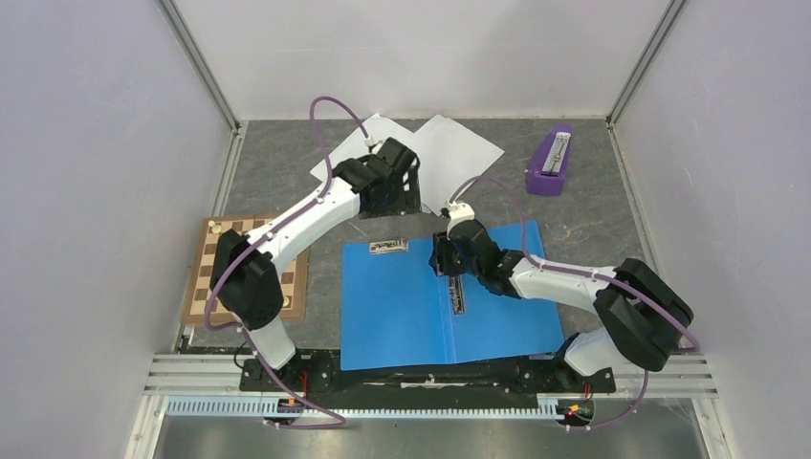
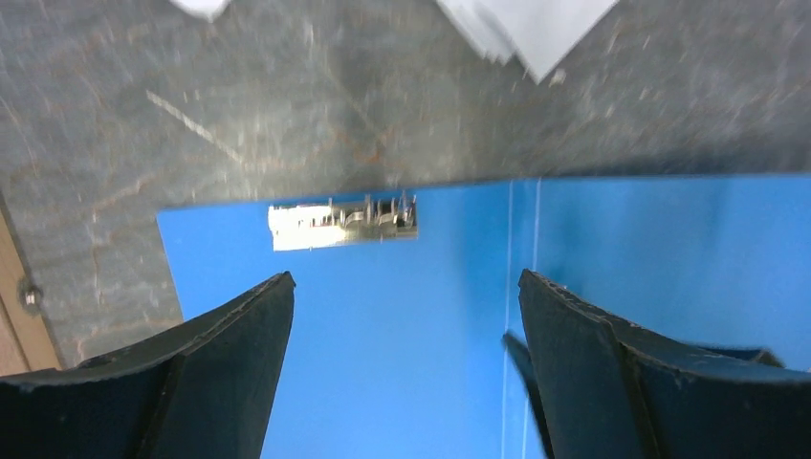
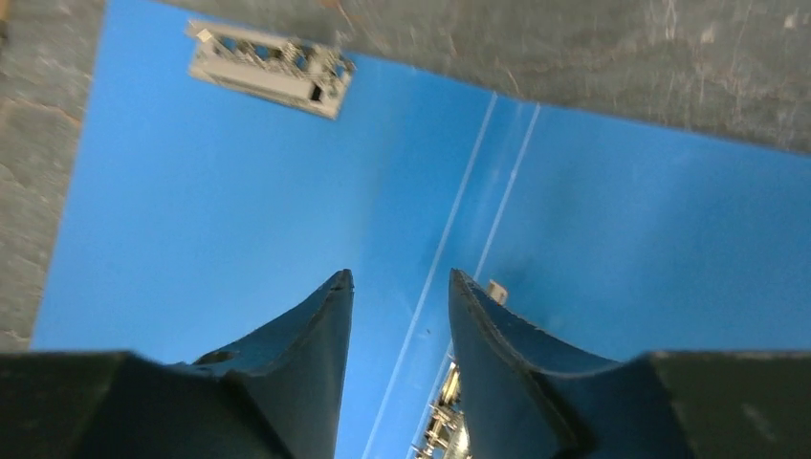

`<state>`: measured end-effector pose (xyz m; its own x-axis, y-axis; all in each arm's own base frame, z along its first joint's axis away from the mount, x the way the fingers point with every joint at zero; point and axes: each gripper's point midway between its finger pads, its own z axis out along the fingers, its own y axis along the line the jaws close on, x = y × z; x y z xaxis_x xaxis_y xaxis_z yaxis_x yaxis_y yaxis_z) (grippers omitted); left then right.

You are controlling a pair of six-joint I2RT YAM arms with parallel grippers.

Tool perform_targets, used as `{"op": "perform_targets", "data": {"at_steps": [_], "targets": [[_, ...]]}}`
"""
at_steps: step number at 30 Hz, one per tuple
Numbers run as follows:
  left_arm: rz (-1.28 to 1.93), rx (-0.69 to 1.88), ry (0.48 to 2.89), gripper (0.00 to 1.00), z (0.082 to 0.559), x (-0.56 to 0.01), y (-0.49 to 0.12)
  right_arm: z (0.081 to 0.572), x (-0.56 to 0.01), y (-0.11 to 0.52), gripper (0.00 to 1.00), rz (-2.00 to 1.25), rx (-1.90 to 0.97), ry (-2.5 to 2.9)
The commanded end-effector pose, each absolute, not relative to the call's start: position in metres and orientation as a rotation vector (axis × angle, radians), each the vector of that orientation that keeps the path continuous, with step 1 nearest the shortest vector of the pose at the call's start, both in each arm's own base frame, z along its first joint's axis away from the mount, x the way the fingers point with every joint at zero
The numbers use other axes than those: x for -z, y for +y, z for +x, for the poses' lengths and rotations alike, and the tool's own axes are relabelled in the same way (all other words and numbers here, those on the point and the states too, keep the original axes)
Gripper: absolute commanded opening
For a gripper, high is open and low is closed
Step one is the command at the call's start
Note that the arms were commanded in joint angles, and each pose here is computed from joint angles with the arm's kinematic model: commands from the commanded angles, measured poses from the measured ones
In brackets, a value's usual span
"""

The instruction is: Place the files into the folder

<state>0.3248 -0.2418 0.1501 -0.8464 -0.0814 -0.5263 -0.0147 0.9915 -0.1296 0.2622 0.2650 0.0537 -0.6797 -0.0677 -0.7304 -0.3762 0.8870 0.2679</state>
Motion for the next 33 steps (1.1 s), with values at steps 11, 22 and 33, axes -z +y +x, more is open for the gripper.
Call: {"op": "perform_targets", "data": {"at_steps": [11,22,33], "targets": [[-0.088,0.384,2.200,0.93,0.487,-0.200,-0.237,0.388,-0.145,0.252,0.95,-0.030,-0.557,2.050],[-0.072,0.382,2.181,0.93,0.578,-0.148,-0.227,0.477,-0.116,0.207,0.98,0.264,-0.585,1.979],[-0.136,0.552,2.290,0.93,0.618,-0.073,-0.229,0.515,-0.071,0.199,0.98,0.355,-0.550,2.002]]}}
